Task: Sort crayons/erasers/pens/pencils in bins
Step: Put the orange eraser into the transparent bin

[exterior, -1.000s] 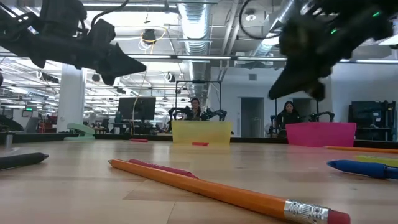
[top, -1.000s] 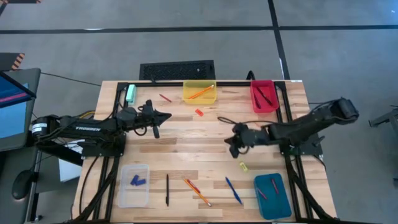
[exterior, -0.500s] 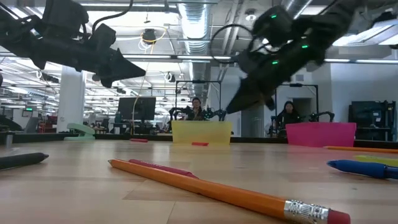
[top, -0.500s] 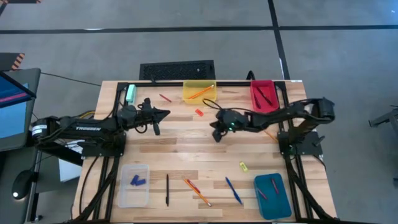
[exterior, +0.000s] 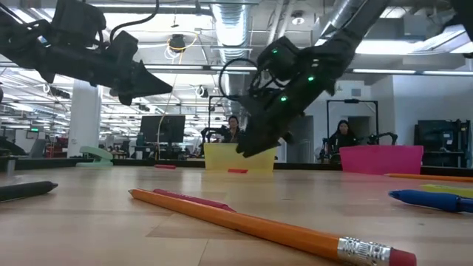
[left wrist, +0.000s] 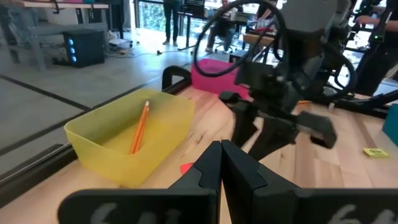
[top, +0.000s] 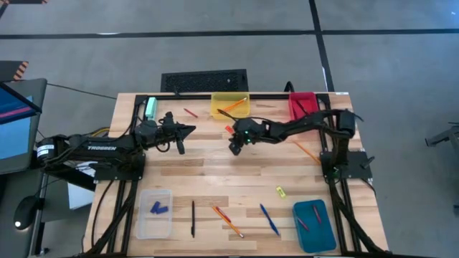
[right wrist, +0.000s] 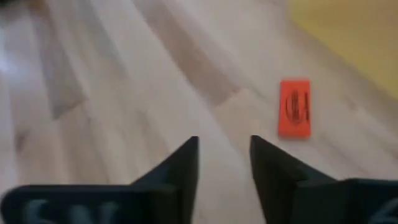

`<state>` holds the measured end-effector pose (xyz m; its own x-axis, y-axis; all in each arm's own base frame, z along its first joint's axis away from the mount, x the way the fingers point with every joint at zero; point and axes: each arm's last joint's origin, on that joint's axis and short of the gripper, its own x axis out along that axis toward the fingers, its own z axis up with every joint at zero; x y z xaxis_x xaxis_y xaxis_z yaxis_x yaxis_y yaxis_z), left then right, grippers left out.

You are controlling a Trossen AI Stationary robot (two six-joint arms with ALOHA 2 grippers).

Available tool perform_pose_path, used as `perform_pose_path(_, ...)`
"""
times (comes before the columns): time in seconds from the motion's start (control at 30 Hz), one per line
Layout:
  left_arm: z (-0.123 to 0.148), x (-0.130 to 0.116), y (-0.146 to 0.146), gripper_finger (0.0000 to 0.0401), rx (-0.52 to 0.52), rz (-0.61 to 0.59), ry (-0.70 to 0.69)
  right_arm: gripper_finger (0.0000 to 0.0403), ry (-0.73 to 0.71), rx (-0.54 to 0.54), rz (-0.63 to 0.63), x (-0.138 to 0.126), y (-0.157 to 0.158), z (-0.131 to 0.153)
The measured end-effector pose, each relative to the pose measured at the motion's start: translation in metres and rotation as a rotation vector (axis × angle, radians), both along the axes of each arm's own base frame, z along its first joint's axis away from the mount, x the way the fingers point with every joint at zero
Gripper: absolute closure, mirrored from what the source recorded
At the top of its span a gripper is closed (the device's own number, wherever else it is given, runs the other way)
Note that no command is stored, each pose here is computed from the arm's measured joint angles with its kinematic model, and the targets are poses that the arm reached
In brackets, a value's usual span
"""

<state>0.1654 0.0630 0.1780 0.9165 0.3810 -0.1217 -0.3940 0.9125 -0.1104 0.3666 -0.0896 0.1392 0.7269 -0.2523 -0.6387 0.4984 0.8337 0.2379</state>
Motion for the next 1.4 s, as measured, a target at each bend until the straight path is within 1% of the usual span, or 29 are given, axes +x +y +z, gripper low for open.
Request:
perform_pose_path(0.13,-0.001,0.000,0.000,0.0401,0.005,0.000,0.007,0.0179,0.028,-0.049,-0.054,0.004,-0.010,0.001)
perform_pose_path(0.23,-0.001,0.001,0.000,0.0401,0.022,-0.002,0.012,0.0152,0.054,-0.085,-0.089,0.003,-0.018,-0.004)
perform_pose_path(0.33,-0.002,0.001,0.000,0.0401,0.023,-0.003,0.019,0.0147,0.092,-0.083,-0.113,0.002,-0.026,-0.016)
perform_pose_path(0.43,-0.002,0.001,0.000,0.0401,0.024,-0.005,0.019,0.0152,0.092,-0.086,-0.118,0.005,-0.028,-0.030)
perform_pose_path(0.53,-0.002,0.001,0.000,0.0401,0.041,-0.008,0.024,0.0157,0.069,-0.102,-0.127,0.010,-0.028,-0.034)
perform_pose_path(0.6,-0.001,0.001,0.000,0.0401,0.048,-0.007,0.021,0.0160,0.088,-0.128,-0.148,0.012,-0.027,-0.038)
perform_pose_path(0.73,-0.002,0.001,0.000,0.0401,0.037,-0.009,0.024,0.0172,0.095,-0.139,-0.148,0.014,-0.025,-0.037)
perform_pose_path(0.83,-0.002,0.001,0.000,0.0401,0.021,-0.010,0.023,0.0189,0.099,-0.146,-0.147,0.014,-0.024,-0.038)
perform_pose_path(1.0,-0.002,0.001,0.000,0.0401,0.023,-0.013,0.018,0.0238,0.112,-0.161,-0.132,0.015,-0.024,-0.042)
perform_pose_path(1.13,-0.002,0.001,0.000,0.0401,0.012,-0.015,0.013,0.0281,0.107,-0.151,-0.121,0.017,-0.023,-0.046)
perform_pose_path(1.3,-0.002,0.001,-0.001,0.0401,-0.059,-0.039,-0.006,0.0315,0.124,-0.154,-0.093,0.018,-0.017,-0.050)
perform_pose_path(1.4,-0.004,0.001,-0.001,0.0401,-0.163,-0.034,-0.023,0.0324,0.122,-0.166,-0.073,0.019,-0.013,-0.046)
